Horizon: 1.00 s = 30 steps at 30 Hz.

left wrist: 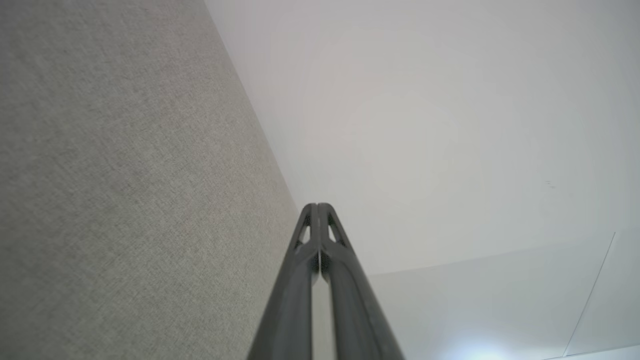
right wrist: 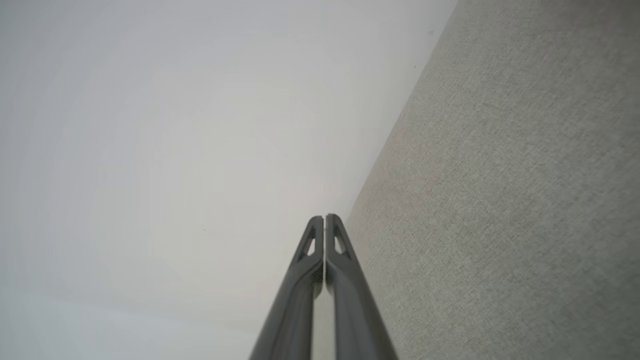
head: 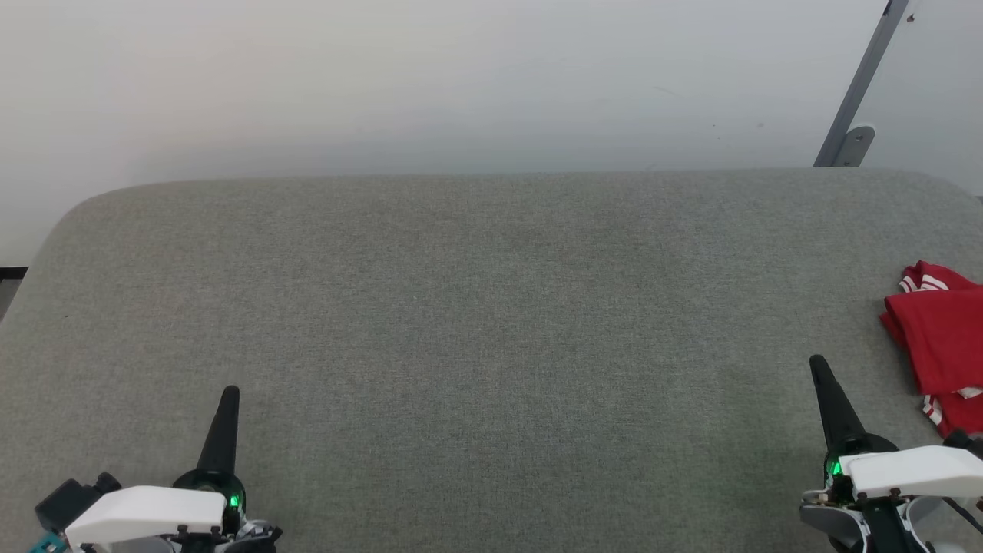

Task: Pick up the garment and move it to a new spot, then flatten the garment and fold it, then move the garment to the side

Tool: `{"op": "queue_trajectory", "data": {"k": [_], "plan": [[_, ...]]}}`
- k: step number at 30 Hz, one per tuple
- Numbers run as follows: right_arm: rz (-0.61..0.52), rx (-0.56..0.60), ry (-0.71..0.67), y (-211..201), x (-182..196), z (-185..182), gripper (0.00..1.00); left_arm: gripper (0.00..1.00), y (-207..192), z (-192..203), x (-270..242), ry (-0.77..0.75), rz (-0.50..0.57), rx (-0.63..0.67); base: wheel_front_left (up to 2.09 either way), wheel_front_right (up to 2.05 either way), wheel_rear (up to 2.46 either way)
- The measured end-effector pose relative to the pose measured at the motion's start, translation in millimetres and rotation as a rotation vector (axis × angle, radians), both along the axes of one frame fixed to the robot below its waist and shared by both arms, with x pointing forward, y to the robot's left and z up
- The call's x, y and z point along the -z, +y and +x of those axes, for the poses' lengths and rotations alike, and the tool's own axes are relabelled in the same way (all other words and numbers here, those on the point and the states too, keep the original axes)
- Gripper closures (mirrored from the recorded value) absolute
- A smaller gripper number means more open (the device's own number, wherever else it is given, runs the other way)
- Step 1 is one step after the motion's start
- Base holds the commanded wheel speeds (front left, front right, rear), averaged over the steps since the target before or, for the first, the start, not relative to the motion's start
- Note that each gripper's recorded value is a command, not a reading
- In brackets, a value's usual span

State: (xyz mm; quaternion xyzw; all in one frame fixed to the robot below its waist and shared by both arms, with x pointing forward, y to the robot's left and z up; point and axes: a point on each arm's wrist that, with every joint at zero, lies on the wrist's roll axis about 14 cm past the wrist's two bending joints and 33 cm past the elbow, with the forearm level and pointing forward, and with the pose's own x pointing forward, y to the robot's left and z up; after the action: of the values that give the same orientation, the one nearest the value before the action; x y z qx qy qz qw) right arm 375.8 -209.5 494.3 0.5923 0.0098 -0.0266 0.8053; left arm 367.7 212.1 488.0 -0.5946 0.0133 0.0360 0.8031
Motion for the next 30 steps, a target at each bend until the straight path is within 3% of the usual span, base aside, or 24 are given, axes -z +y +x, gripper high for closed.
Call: {"op": "queue_trajectory", "data": {"k": [30], "plan": [[0.227,-0.019,-0.033,7,-8,9,1.0,1.0,-9,14,-10,-0.038,-0.227,0.022,0.0,0.0,0.0]]}}
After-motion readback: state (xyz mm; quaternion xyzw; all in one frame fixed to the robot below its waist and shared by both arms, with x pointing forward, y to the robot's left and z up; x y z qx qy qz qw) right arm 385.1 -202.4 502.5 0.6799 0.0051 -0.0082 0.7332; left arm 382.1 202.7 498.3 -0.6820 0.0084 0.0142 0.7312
